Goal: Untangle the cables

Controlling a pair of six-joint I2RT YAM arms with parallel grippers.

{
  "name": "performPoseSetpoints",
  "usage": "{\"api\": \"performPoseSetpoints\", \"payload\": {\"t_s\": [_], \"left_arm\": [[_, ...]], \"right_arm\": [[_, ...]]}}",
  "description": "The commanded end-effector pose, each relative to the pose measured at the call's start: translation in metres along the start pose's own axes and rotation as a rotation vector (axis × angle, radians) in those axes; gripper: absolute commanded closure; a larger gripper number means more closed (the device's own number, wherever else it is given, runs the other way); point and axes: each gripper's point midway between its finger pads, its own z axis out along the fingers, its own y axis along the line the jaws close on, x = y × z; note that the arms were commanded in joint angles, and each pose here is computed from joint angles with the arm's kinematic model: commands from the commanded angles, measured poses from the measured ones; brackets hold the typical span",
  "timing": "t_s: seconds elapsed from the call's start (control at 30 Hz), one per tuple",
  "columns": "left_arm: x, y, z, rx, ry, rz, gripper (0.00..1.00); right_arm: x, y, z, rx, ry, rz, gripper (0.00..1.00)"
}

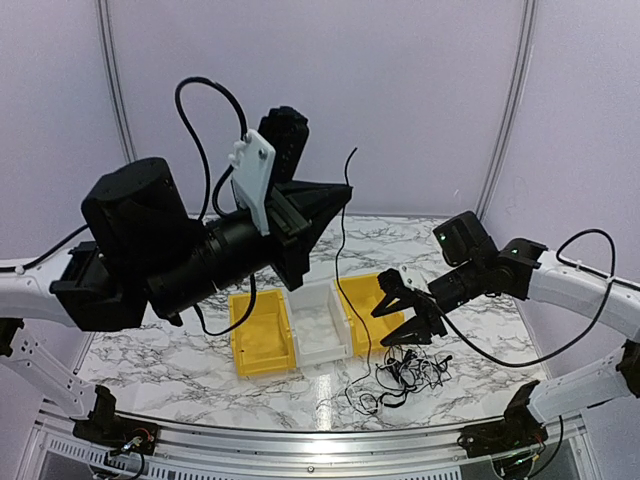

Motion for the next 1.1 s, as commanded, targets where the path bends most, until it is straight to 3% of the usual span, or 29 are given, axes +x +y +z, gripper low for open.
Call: {"api": "performPoseSetpoints", "payload": {"t_s": [0.0,0.43,1.07], "left_arm": [[-0.008,0.019,-0.008,-0.100,-0.075,-0.084,1.00],[0.038,0.050,-0.045,-0.207,-0.007,-0.117,1.00],[0.092,0.089,-0.106,-0.320,0.033,-0.221,1.00]], "right_arm": [[-0.023,0.012,0.021,-0.085,-0.077,0.018,0.41],[0.031,0.005,0.084,-0.101,0.041,0.060,0.54],[0.055,-0.005,0.150,-0.020,0.204,0.030,0.74]]}}
